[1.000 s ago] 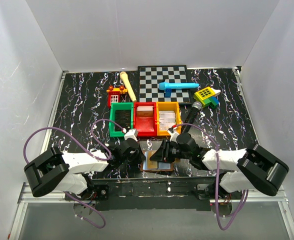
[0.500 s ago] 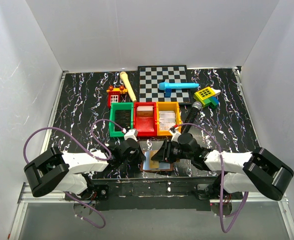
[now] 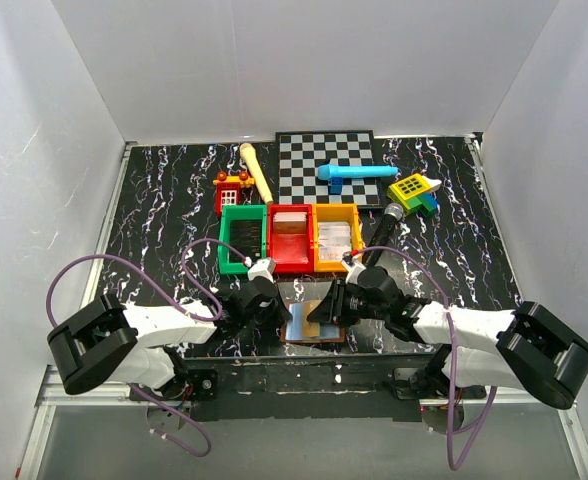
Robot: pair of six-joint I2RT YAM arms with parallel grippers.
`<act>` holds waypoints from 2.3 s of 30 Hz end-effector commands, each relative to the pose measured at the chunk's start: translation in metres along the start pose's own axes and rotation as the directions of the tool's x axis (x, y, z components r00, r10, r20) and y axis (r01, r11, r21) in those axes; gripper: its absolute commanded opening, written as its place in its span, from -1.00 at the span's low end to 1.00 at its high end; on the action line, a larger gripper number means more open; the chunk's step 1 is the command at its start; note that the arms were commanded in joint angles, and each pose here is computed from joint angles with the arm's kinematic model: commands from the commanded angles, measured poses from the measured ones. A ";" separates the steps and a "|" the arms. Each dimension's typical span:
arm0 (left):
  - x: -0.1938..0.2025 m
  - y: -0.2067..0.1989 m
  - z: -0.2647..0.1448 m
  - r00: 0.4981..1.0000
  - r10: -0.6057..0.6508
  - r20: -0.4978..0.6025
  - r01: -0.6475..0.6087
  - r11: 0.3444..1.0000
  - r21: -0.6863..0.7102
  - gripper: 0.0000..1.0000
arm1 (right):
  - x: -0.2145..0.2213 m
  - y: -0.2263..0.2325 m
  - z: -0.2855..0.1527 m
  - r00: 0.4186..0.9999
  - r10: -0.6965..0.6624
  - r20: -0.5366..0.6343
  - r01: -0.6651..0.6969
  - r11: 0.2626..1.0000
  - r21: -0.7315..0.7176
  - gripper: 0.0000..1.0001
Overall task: Take the credit cards out of the card holder
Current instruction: Remove the credit card from the card holder, then place the credit card in the storage box.
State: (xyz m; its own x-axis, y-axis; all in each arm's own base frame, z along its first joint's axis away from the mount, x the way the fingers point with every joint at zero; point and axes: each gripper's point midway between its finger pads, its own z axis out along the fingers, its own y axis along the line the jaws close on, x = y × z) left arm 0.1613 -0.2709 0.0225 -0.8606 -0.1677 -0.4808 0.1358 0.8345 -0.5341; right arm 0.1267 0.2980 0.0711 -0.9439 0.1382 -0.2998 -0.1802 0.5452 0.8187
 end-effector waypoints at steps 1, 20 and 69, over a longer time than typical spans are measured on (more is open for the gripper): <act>0.023 0.034 -0.004 0.997 0.023 -0.073 -0.031 0.994 -0.106 -1.00 | -0.007 0.004 -0.003 0.999 -0.017 0.035 0.017 1.000 -0.015 -0.40; 0.005 0.022 -0.017 0.999 0.045 -0.012 -0.045 0.996 -0.078 -1.00 | -0.011 -0.001 -0.014 0.998 -0.043 0.038 0.040 0.997 0.062 -0.97; -0.033 -0.148 -0.196 0.861 0.257 0.438 -0.508 0.443 0.738 -0.71 | 0.019 0.166 -0.108 0.733 -0.653 -0.188 0.483 0.695 -0.533 -0.97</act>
State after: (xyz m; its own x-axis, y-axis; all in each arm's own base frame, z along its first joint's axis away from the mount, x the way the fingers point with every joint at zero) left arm 0.0798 -0.2840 0.2270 -0.5349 -0.1248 -0.8357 0.8236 0.1436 -0.5486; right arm 0.0514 0.2968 0.2316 -0.6773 -0.4254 -0.6003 -0.6906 0.0862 0.7181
